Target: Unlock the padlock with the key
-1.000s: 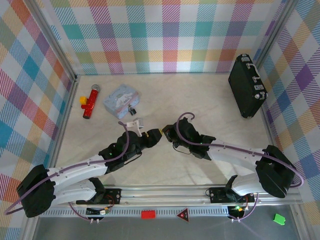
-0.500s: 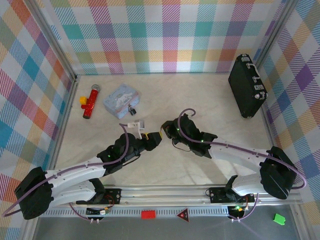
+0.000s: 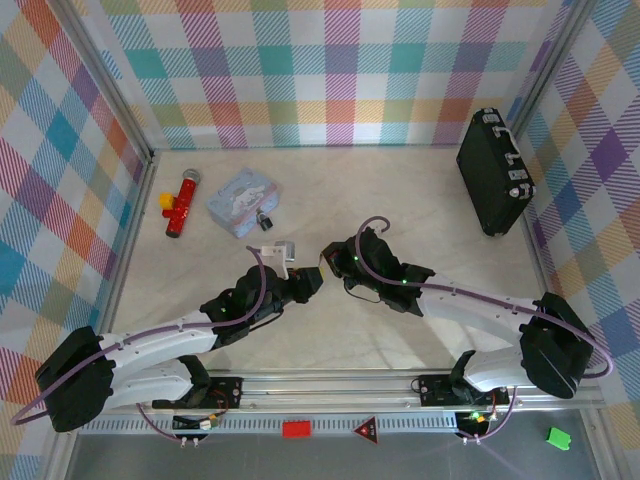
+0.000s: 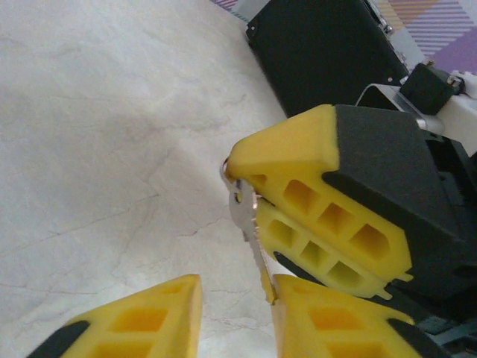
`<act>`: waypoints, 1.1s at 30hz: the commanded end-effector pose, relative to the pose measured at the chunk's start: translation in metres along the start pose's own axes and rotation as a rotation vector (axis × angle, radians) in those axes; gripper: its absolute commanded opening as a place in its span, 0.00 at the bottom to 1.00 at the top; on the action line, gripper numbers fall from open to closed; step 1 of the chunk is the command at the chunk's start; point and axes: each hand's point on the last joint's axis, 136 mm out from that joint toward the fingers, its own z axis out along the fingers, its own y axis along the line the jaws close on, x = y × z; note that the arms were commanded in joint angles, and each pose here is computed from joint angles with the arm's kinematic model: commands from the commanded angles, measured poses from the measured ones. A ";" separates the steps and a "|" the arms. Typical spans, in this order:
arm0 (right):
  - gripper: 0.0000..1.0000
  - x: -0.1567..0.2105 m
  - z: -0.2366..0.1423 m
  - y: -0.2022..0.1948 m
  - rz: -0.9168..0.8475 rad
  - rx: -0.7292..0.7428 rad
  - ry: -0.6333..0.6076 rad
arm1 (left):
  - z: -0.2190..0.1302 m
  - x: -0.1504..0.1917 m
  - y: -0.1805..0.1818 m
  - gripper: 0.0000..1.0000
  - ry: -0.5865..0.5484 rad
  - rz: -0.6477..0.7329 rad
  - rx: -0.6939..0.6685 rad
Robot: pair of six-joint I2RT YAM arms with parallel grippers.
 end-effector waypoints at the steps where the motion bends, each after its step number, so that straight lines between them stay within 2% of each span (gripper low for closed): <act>1: 0.00 0.006 0.000 0.011 0.013 -0.016 0.019 | -0.001 -0.014 -0.017 0.22 -0.036 0.015 0.030; 8: 0.00 0.005 0.001 0.004 0.008 0.007 0.016 | -0.011 -0.023 -0.010 0.01 -0.066 0.026 -0.021; 12: 0.00 0.007 0.001 0.004 -0.010 0.007 0.028 | -0.015 -0.026 -0.008 0.00 -0.064 0.065 -0.051; 15: 0.01 0.007 -0.003 0.014 -0.086 -0.011 0.028 | -0.018 -0.029 -0.010 0.00 -0.050 0.102 -0.058; 17: 0.16 0.001 -0.009 0.017 -0.161 -0.014 0.002 | -0.021 -0.034 -0.011 0.00 -0.034 0.147 -0.077; 18: 0.27 -0.005 -0.014 0.019 -0.214 -0.022 -0.019 | -0.024 -0.037 -0.011 0.00 -0.026 0.167 -0.087; 21: 0.58 -0.020 -0.028 0.040 -0.467 -0.140 -0.059 | -0.029 -0.046 -0.008 0.00 0.024 0.242 -0.118; 22: 0.63 -0.022 -0.032 0.046 -0.574 -0.179 -0.046 | -0.030 -0.049 -0.003 0.00 0.053 0.267 -0.147; 26: 0.66 -0.039 -0.046 0.033 -0.862 -0.203 -0.024 | -0.026 -0.044 0.003 0.00 0.223 0.360 -0.196; 28: 0.69 -0.041 -0.054 0.025 -0.905 -0.279 0.029 | -0.022 -0.039 0.006 0.00 0.332 0.404 -0.231; 30: 0.65 -0.038 -0.059 0.021 -0.923 -0.341 0.085 | -0.019 -0.037 0.010 0.00 0.414 0.431 -0.272; 33: 0.65 -0.028 -0.065 0.021 -0.982 -0.432 0.099 | -0.012 -0.034 0.005 0.00 0.503 0.466 -0.259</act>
